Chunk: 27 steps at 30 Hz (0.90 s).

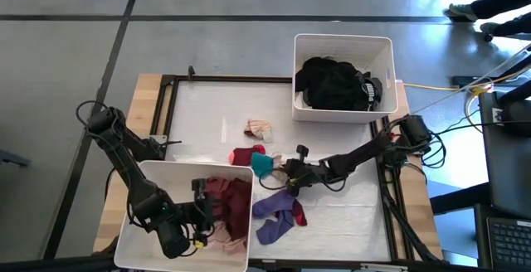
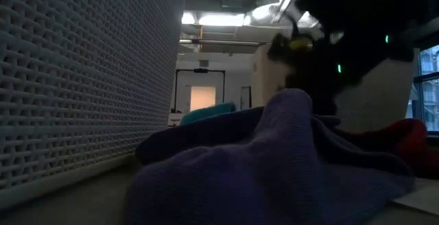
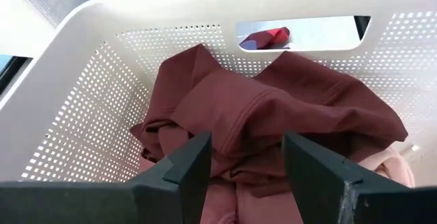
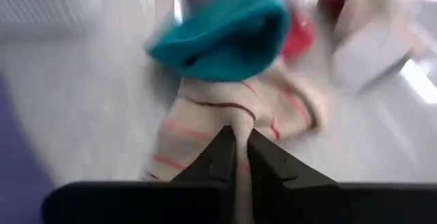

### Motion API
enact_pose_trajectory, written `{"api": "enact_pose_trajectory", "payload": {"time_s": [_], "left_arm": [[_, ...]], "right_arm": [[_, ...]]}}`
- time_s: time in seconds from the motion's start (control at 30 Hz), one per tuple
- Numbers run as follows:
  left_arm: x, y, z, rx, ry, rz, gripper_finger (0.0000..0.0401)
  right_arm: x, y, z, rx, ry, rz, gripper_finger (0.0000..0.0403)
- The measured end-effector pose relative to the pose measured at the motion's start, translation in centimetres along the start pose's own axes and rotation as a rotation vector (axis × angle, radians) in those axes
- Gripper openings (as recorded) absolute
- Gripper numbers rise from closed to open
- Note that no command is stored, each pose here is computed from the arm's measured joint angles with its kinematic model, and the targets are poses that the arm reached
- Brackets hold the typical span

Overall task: Sort clothes
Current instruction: Put the white striped sock into the bottom white laundry bin

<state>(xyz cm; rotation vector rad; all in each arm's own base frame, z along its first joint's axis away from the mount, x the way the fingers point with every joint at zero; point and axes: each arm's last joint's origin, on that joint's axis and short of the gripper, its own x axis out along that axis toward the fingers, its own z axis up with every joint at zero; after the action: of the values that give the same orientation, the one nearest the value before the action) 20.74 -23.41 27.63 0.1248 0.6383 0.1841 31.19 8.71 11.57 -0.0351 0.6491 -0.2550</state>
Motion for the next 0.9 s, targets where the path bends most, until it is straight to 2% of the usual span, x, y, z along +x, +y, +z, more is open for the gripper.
{"api": "enact_pose_trajectory", "payload": {"time_s": [0.1,0.3,0.43,0.6,0.9], "left_arm": [[0.0,0.0,0.0,0.0,0.0,0.0,0.0169],[0.0,0.0,0.0,0.0,0.0,0.0,0.0169],[-0.1,0.1,0.1,-0.003,-0.003,-0.001,0.0169],[-0.9,0.0,0.9,-0.018,-0.034,-0.01,0.0169],[-3.2,-0.8,1.4,0.047,-0.184,0.051,0.0169]], "right_arm": [[-1.8,0.8,1.7,-0.031,-0.064,-0.033,0.0037],[-5.7,2.4,4.2,-0.071,-0.13,-0.091,0.001],[-7.6,3.7,5.9,-0.11,-0.201,-0.083,0.0014],[-9.2,5.1,9.5,-0.154,-0.304,-0.046,0.0031],[-11.2,5.8,14.5,-0.217,-0.446,-0.014,0.0017]]}}
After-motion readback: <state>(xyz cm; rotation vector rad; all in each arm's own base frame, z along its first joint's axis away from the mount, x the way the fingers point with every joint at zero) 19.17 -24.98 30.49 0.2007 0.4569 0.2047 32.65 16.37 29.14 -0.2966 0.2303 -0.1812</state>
